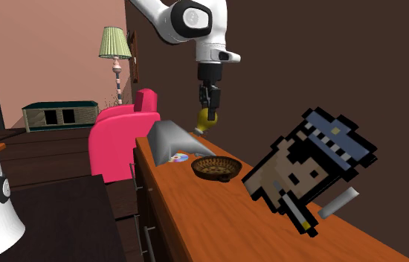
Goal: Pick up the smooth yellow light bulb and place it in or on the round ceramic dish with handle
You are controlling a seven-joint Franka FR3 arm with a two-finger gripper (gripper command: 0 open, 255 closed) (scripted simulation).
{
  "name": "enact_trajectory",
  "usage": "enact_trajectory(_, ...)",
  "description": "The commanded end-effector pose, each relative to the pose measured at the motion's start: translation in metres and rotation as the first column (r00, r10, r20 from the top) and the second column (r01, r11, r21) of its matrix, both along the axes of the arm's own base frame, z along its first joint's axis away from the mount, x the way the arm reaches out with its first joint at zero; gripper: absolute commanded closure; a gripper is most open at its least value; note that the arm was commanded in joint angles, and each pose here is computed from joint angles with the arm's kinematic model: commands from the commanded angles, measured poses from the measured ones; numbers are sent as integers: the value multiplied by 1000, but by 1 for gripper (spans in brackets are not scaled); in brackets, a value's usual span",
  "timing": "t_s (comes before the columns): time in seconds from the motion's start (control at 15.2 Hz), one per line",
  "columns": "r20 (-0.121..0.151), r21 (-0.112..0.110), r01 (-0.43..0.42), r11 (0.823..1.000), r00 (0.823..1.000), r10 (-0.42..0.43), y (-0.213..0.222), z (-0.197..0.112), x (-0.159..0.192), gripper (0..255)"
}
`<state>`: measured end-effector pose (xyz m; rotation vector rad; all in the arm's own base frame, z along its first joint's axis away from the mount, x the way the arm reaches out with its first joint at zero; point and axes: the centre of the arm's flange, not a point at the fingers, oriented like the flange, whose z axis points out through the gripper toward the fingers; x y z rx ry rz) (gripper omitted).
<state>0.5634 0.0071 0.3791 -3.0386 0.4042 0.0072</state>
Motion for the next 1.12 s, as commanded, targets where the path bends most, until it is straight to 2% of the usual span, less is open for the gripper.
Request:
enact_trajectory(0.0, 0, -1, -1, 1000, 1000, 1, -15, 0, 21, 255)
enact_trajectory(0.07, 0, -1, -1, 1000, 1000, 1, -20, 1, 29, 255)
enact_trajectory(1.06, 0, -1, -1, 1000, 1000, 1, -20, -78, 29, 255)
